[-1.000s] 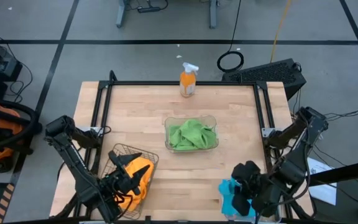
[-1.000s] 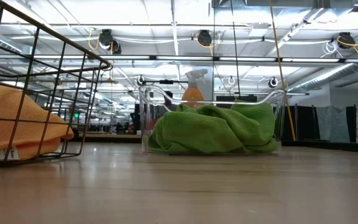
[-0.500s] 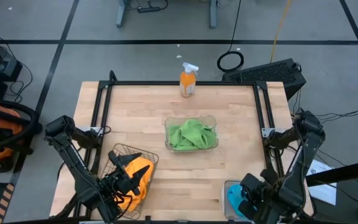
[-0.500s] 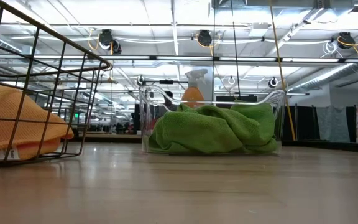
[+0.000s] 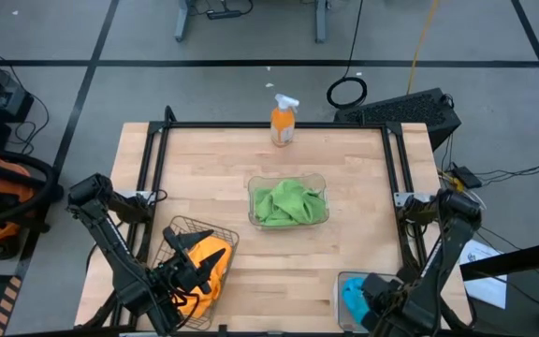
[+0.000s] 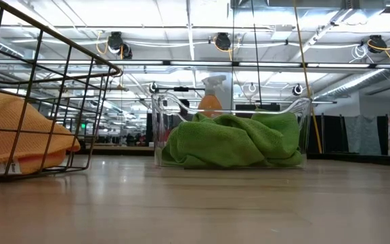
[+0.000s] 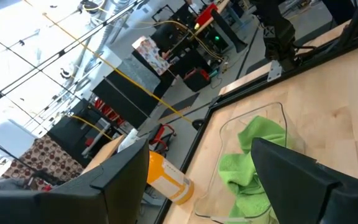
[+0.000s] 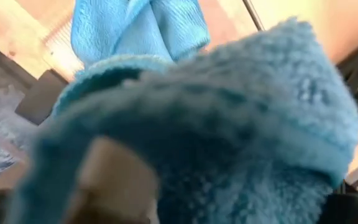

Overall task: Sort microfiber towel by color & place in baskets
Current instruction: Put the blue towel into the bottom transparent bin

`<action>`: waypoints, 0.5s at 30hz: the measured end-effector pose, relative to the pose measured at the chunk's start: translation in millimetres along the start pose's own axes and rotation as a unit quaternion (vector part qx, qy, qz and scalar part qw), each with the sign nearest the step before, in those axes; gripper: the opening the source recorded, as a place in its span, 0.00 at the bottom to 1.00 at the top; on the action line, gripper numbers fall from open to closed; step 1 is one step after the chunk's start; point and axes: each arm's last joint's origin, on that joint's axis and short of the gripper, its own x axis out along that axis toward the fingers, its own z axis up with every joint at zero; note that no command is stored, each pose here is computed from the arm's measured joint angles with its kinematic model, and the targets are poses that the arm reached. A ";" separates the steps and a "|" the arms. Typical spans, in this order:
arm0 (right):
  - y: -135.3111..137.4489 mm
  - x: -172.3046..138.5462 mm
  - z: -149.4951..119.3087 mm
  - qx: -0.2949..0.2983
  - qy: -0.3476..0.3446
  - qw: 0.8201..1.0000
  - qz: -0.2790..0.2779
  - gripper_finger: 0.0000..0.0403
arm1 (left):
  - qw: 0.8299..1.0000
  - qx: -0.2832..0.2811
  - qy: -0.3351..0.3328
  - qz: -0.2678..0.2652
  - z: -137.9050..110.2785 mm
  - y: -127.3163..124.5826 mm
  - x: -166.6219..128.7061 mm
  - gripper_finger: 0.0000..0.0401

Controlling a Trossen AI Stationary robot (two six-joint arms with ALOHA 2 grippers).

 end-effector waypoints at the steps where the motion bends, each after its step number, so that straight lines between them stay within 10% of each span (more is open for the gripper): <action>1: -1.4 -1.9 -0.3 0.004 0.005 1.000 0.002 0.37 | 1.000 0.000 0.000 0.000 0.0 0.0 0.0 0.72; 15: -13.2 -23.1 -3.4 0.028 0.072 0.996 0.050 0.54 | 1.000 -0.005 0.000 0.000 0.4 -0.6 0.0 0.72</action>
